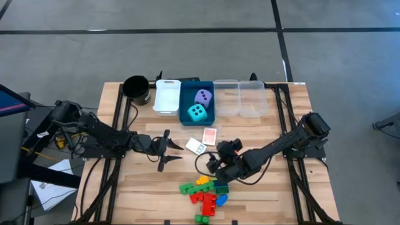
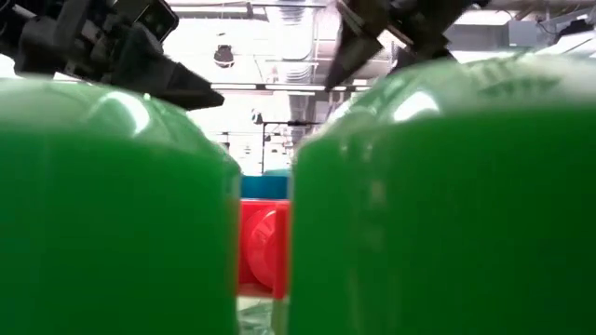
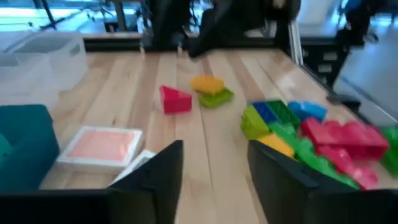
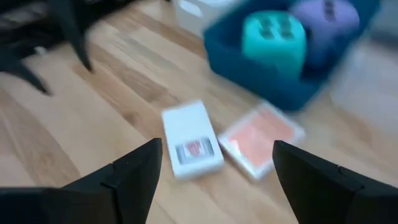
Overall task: Pick & Place Toys
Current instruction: Put the red triangle block into the right transparent bin
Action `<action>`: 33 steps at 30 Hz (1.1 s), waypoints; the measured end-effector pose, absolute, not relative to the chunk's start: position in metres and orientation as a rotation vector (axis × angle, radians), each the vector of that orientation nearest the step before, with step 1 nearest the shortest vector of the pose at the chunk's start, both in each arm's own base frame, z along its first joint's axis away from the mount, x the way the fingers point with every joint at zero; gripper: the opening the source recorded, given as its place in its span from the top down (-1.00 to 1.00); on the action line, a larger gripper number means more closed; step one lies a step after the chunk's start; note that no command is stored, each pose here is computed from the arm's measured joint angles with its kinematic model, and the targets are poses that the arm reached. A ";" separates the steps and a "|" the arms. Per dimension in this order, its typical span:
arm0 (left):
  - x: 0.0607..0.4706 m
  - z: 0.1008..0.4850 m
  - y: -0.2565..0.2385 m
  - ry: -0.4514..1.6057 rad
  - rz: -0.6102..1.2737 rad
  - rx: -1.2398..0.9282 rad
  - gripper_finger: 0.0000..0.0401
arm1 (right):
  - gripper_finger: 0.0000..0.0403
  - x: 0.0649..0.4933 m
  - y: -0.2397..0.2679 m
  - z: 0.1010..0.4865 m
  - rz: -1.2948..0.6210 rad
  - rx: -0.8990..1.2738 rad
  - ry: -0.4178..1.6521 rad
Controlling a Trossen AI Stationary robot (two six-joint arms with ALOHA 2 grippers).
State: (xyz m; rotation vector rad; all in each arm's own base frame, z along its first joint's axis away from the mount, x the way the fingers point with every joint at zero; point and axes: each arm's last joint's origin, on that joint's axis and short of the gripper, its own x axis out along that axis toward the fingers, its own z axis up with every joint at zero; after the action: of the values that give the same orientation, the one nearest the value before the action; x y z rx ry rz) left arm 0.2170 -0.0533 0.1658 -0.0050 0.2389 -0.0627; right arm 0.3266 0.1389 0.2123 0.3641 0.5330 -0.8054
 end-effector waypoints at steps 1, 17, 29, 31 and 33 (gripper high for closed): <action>0.217 0.167 -0.053 0.223 -0.055 -0.010 0.04 | -0.46 0.323 0.137 0.210 -0.838 0.404 0.552; 0.210 0.207 -0.017 -0.003 0.099 -0.059 -0.33 | -0.42 0.294 0.126 0.199 -0.970 0.452 0.929; 0.208 0.195 -0.021 0.142 -0.029 -0.157 -0.33 | -0.63 0.311 0.093 0.196 -0.729 0.397 1.246; 0.207 0.193 -0.023 0.161 -0.035 -0.157 -0.33 | -0.77 0.313 0.085 0.196 -0.725 0.387 1.259; 0.207 0.192 -0.024 0.170 -0.041 -0.156 -0.33 | -0.91 0.314 0.077 0.195 -0.719 0.389 1.284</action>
State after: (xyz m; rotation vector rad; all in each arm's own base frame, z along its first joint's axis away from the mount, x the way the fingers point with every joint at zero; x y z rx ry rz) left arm 0.2070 -0.0245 0.1923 -0.1562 0.1699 -0.0412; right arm 0.3145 0.0768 0.1954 0.3887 1.2845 -0.7194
